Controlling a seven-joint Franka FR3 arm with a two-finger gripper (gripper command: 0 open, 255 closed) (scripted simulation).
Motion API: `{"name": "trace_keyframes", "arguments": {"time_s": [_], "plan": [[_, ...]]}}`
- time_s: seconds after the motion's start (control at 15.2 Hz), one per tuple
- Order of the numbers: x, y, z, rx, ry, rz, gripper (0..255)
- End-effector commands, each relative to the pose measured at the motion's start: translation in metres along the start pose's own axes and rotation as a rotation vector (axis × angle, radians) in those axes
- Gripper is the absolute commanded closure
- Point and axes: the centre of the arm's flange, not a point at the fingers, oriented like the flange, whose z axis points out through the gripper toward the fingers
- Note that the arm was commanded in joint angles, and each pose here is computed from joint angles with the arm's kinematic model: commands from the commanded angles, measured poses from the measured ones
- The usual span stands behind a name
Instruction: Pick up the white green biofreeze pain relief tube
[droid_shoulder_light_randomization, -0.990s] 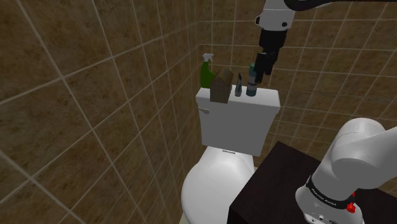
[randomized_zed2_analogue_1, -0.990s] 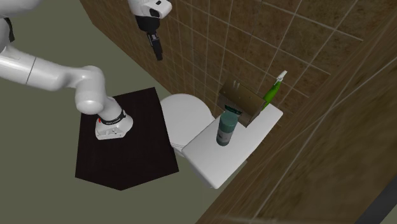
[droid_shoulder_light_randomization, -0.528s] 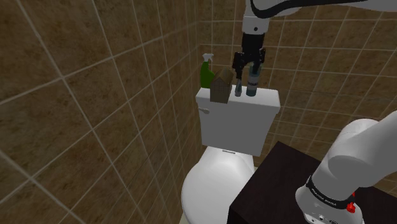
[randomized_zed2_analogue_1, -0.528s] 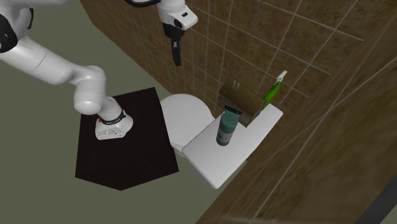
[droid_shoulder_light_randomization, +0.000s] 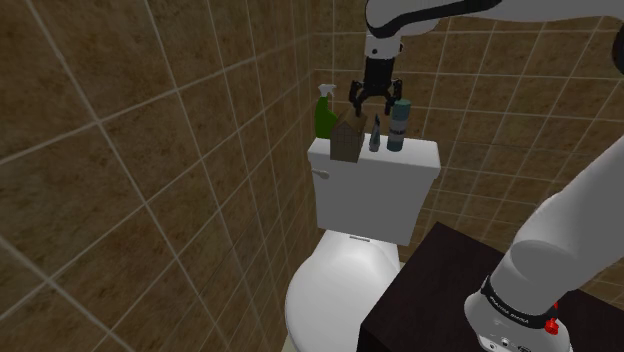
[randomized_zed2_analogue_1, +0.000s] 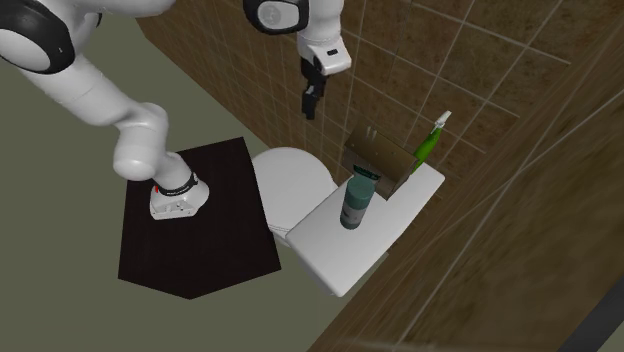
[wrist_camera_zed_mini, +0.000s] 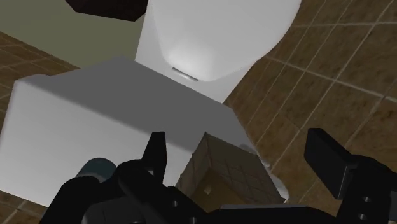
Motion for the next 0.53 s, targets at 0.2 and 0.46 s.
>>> {"name": "trace_keyframes", "arguments": {"time_s": [0.2, 0.46], "plan": [[0.06, 0.025, 0.016, 0.012, -0.01, 0.24, 0], [0.103, 0.054, 0.03, 0.022, -0.018, 0.43, 0]]}}
